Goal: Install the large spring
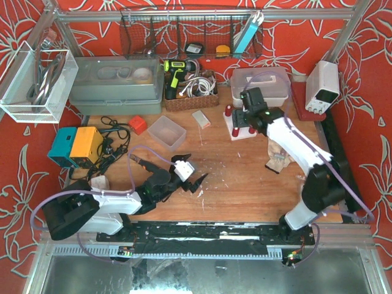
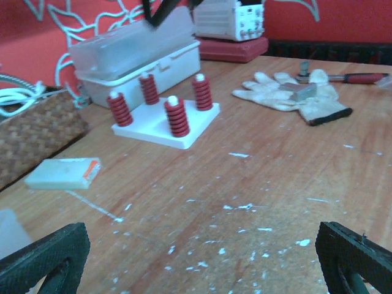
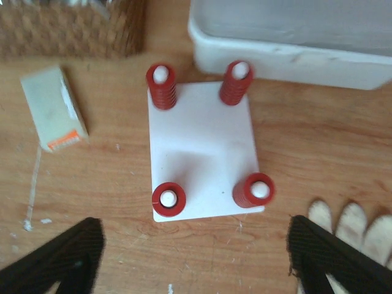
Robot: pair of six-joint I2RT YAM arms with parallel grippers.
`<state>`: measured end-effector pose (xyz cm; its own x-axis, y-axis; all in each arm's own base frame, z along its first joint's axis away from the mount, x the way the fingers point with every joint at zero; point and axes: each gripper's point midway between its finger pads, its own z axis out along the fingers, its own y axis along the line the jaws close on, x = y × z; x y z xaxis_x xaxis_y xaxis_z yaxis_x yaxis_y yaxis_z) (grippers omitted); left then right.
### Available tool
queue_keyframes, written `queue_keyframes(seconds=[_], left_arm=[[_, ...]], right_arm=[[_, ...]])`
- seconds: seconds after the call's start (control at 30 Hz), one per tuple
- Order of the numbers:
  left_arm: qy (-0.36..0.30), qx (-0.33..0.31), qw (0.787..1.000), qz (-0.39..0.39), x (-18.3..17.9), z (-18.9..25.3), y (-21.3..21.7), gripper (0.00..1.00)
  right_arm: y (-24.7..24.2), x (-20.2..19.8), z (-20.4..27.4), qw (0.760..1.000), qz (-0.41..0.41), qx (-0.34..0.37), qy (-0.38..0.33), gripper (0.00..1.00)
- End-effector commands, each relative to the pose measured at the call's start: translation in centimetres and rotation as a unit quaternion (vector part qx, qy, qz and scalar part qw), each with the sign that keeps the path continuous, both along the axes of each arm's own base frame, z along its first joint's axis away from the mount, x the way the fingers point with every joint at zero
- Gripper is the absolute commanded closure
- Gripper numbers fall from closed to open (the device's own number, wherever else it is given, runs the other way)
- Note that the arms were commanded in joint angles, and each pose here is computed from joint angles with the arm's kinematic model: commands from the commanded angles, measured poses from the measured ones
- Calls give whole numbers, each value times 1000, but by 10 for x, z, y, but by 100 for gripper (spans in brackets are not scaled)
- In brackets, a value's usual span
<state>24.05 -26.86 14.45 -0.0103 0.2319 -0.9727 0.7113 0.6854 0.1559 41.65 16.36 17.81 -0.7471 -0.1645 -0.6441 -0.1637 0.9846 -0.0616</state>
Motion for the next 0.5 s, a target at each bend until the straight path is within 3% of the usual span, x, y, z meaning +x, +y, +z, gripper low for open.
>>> queue_keyframes(seconds=[0.0, 0.07, 0.27, 0.37, 0.47], left_arm=[[-21, -10, 994, 102, 18, 10, 32, 0], [-14, -10, 986, 166, 30, 17, 50, 0], [-61, -61, 971, 222, 44, 71, 84, 0], [-57, -59, 957, 277, 67, 76, 118, 0], [-47, -55, 930, 361, 85, 67, 168, 0]], right_arm=[[-29, -22, 50, 997, -39, 3, -73, 9], [-46, -36, 65, 992, -58, -1, -111, 1], [-106, -64, 82, 961, -152, -51, -227, 1], [-115, -69, 70, 937, -146, -65, -312, 1], [-114, -76, 65, 908, -114, -77, -396, 1]])
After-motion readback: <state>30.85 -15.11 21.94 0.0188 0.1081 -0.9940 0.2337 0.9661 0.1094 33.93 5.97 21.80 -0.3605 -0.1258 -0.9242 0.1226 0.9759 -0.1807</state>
